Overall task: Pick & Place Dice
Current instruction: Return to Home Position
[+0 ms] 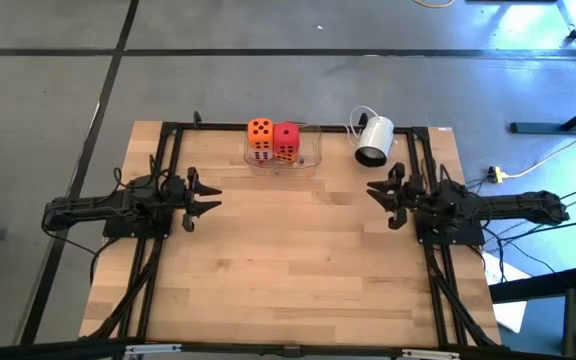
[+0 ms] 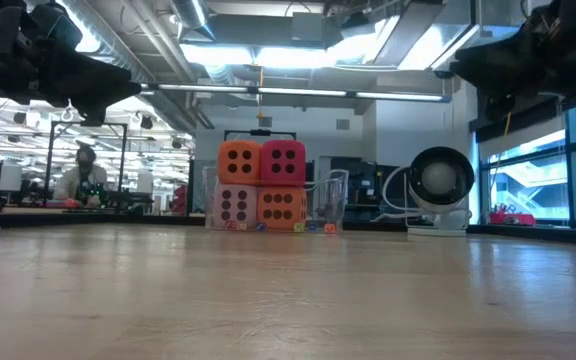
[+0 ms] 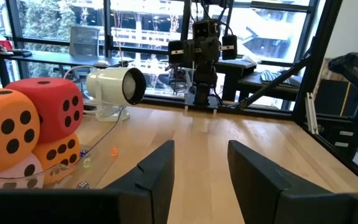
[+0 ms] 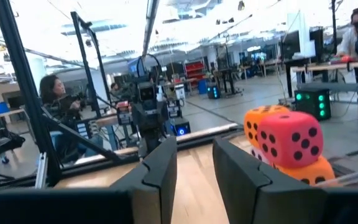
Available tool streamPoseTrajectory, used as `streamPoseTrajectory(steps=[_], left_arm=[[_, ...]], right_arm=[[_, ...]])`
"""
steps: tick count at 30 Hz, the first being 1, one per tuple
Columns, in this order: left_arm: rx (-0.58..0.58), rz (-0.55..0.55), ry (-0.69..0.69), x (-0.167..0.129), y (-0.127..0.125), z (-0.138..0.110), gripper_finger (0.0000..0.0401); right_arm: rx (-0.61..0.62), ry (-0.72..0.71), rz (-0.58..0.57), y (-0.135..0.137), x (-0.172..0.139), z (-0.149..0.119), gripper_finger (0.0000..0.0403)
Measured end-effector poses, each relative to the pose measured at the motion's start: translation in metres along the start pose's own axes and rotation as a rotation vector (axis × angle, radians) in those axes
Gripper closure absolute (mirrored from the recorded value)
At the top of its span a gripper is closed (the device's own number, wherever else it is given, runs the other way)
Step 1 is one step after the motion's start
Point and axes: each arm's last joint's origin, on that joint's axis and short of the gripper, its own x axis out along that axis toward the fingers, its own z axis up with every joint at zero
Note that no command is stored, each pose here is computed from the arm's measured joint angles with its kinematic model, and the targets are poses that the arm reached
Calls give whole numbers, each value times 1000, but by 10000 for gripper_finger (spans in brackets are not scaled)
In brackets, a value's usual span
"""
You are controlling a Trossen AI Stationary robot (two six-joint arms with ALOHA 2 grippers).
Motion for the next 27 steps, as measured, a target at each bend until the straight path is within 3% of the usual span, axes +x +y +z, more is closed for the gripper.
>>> streamPoseTrajectory(steps=[15, 27], left_arm=[[9, 3, 12, 0, 0, 0, 258], [9, 7, 15, 0, 0, 0, 258]], right_arm=[[25, -21, -4, -3, -21, 3, 297], [0, 133, -24, -6, -22, -12, 297]])
